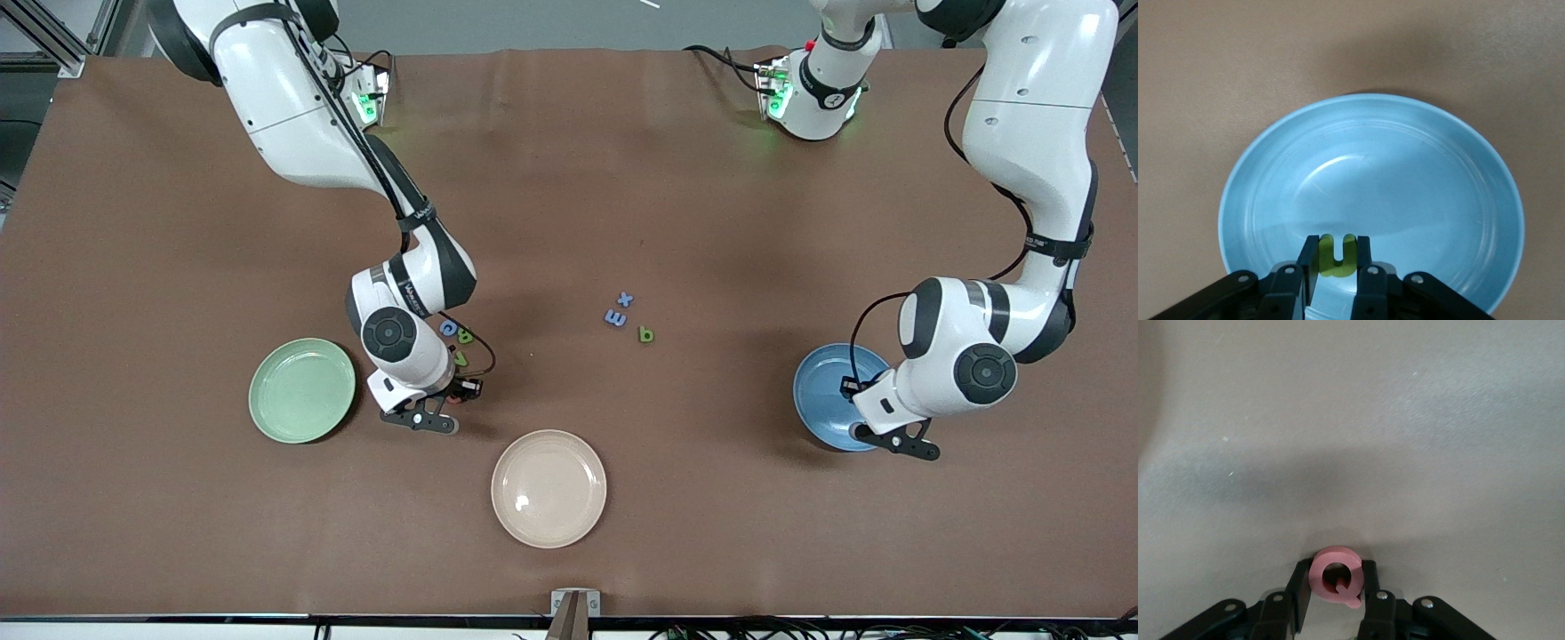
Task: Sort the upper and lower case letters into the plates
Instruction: 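Drop the u on the blue plate while the right gripper drops the Q, then reach the left gripper to the q while the right gripper reaches the N, then grasp the q with the left gripper while the right gripper grasps the N, then drop the q on the blue plate while the right gripper drops the N, then grasp the blue m with the left gripper while the right gripper reaches the B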
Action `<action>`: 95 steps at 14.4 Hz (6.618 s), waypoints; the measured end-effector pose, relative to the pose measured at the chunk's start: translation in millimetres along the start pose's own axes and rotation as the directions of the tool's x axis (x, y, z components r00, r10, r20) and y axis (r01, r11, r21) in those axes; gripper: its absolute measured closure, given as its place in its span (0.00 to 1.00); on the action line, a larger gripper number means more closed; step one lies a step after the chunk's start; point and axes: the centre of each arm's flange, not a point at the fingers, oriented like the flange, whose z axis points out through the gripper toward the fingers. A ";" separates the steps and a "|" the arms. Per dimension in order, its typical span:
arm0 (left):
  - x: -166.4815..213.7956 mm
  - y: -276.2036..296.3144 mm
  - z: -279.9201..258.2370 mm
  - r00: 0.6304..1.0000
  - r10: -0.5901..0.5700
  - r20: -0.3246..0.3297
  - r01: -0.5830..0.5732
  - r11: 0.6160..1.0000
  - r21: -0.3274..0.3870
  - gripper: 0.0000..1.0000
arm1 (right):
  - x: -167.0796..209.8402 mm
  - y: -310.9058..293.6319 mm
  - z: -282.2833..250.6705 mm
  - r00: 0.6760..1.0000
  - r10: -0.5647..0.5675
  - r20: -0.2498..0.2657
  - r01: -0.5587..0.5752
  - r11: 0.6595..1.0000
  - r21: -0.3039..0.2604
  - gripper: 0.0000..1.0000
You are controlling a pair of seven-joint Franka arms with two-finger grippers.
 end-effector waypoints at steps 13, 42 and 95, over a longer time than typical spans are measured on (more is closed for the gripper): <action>18.7 150.7 -33.7 0.993 -0.112 -0.038 0.107 0.988 -0.109 0.00 | 50.7 250.3 -67.9 0.976 -0.152 0.155 0.155 0.988 -0.013 0.64; -40.9 392.0 36.7 0.913 -0.403 -0.057 0.399 0.914 -0.079 0.22 | -33.1 42.1 -26.9 0.995 0.100 0.006 -0.101 0.995 0.015 0.00; -27.1 355.1 -15.3 0.789 -0.615 0.012 0.614 0.785 -0.081 0.02 | 42.1 217.6 -34.2 0.898 -0.419 0.133 0.420 0.907 0.024 0.67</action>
